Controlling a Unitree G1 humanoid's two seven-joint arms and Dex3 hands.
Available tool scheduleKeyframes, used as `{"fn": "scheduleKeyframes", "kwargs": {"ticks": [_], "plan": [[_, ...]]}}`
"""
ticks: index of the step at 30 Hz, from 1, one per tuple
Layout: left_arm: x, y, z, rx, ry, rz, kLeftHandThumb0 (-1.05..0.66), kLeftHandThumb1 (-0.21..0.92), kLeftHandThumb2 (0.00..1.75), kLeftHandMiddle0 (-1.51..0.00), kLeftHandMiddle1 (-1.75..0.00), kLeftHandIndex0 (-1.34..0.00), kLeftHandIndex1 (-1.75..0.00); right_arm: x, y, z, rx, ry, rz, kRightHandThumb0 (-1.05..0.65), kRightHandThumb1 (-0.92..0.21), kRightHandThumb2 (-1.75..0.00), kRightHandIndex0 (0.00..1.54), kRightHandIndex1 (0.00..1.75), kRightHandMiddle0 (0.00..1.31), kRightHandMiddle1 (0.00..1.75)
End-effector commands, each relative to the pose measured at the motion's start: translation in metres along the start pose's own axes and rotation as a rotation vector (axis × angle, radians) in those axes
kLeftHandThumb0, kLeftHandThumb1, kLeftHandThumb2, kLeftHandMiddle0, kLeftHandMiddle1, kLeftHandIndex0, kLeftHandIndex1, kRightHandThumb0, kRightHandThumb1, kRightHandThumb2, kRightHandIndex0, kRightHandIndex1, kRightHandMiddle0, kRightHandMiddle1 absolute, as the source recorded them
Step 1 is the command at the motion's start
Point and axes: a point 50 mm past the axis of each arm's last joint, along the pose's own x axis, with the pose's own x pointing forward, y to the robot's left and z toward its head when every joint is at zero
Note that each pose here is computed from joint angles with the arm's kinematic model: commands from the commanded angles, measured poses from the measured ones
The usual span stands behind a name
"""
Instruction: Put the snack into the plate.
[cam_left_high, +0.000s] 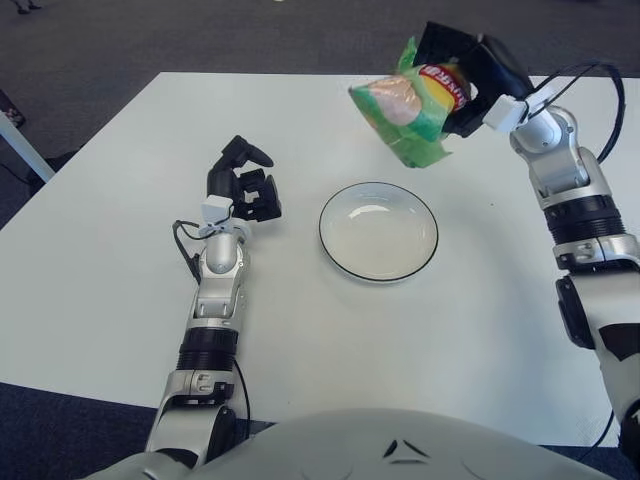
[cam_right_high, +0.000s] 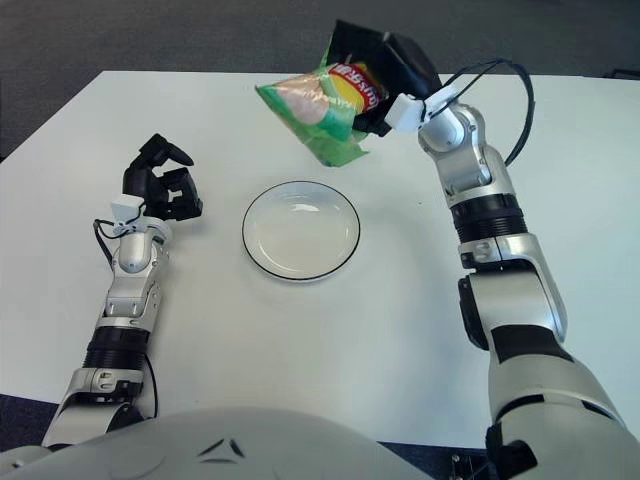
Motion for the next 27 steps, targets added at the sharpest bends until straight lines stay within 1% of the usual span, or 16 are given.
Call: {"fn": "scheduleKeyframes", "kwargs": {"ticks": [1,6,13,16,20,24,26,27], "plan": [[-0.04,0.001,-0.043,0.006,0.225,0.033,-0.51,0.26,1.39,-1.37,-1.75,-0.66,-1.75,0.002,-0.007,0.009,0.008,-0.035,0.008,0.0,0.06,-1.75,0.87,1.75,0.69,1.74],[-0.04,0.0,-0.042,0.009,0.223,0.037,-0.51,0.26,1.39,-1.38,-1.75,-0.66,-1.75,0.001,-0.005,0.014,0.018,-0.046,0.045,0.0,0.06,-1.75,0.87,1.75,0.69,1.74],[-0.039,0.0,-0.041,0.009,0.215,0.021,-0.51,0.26,1.39,-1.38,-1.75,-0.67,-1.75,-0.002,-0.003,0.019,-0.04,-0.095,0.134,0.0,0.05,-1.73,0.87,1.74,0.67,1.75],[-0.039,-0.001,-0.041,0.007,0.214,0.02,-0.51,0.26,1.39,-1.38,-1.75,-0.66,-1.75,-0.003,0.0,0.022,-0.058,-0.115,0.162,0.0,0.06,-1.74,0.88,1.73,0.68,1.75],[-0.038,-0.002,-0.041,0.004,0.215,0.02,-0.51,0.26,1.39,-1.37,-1.75,-0.66,-1.75,-0.005,0.002,0.024,-0.048,-0.127,0.17,0.0,0.07,-1.75,0.9,1.71,0.68,1.75],[-0.038,-0.004,-0.041,0.004,0.22,0.023,-0.5,0.26,1.38,-1.37,-1.75,-0.66,-1.75,-0.011,0.006,0.028,-0.001,-0.151,0.216,0.0,0.07,-1.75,0.89,1.71,0.69,1.75],[-0.038,-0.005,-0.041,0.003,0.222,0.024,-0.5,0.27,1.38,-1.37,-1.75,-0.66,-1.75,-0.012,0.005,0.028,0.012,-0.154,0.237,0.0,0.07,-1.75,0.89,1.72,0.69,1.75],[-0.038,-0.005,-0.042,0.0,0.223,0.025,-0.5,0.27,1.38,-1.37,-1.75,-0.66,-1.75,-0.016,0.003,0.031,0.021,-0.162,0.264,0.0,0.07,-1.75,0.89,1.72,0.69,1.75]]}}
